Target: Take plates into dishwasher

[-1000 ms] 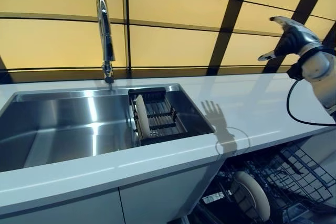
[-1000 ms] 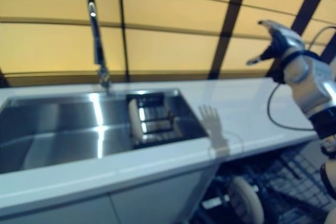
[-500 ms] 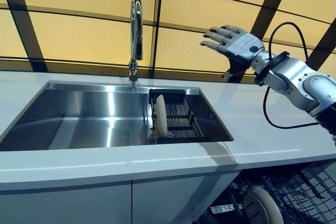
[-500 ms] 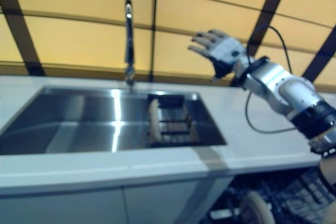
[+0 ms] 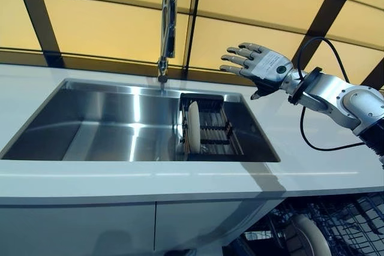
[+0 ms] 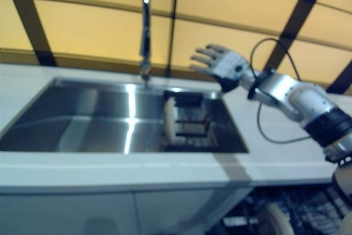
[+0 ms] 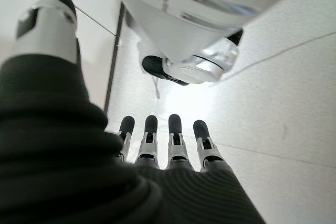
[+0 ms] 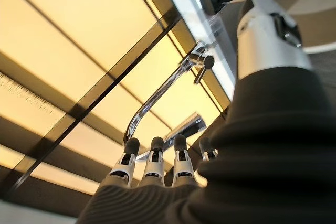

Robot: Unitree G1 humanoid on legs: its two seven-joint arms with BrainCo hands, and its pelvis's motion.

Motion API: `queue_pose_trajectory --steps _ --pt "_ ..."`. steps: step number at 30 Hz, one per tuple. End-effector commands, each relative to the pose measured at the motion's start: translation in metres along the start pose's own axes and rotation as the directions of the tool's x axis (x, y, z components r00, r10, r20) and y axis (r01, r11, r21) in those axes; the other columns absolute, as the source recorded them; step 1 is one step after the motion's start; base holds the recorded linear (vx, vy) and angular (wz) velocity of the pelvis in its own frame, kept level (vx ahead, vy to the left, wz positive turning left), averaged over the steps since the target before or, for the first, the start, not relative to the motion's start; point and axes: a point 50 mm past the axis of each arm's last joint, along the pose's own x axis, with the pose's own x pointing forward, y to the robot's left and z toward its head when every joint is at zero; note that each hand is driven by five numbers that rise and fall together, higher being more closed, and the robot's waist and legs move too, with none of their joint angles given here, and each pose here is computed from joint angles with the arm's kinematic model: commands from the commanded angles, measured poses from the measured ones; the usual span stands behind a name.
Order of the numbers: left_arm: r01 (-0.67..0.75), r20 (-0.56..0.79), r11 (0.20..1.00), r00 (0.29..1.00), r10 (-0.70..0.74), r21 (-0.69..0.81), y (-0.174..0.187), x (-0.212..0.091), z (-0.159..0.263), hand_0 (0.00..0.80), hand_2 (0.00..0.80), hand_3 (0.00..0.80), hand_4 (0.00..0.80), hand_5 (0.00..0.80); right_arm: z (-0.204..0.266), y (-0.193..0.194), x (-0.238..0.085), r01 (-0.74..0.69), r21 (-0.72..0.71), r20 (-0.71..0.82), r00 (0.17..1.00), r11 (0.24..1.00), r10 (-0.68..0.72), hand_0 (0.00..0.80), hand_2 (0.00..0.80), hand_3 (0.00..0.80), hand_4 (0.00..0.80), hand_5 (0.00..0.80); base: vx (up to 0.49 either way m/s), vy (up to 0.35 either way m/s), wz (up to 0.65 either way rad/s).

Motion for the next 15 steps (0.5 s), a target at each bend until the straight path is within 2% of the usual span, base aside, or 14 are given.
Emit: queue_pose_trajectory --steps 1,15 --pt "0.007 0.059 1.000 0.998 -0.009 0.025 0.001 0.000 0.023 0.000 0.000 0.000 0.000 0.000 -0.023 -0.014 -0.005 0.038 -0.078 -0.081 0.996 0.996 -0.044 0.000 0.000 0.000 0.000 0.000 -0.056 -0.018 0.12" --pt "0.025 0.068 1.000 0.997 -0.027 0.017 -0.002 0.000 0.021 0.000 0.000 0.000 0.000 0.000 -0.013 -0.015 0.003 0.071 -0.043 -0.072 0.995 0.997 -0.074 0.000 0.000 0.000 0.000 0.000 -0.006 0.006 0.05"
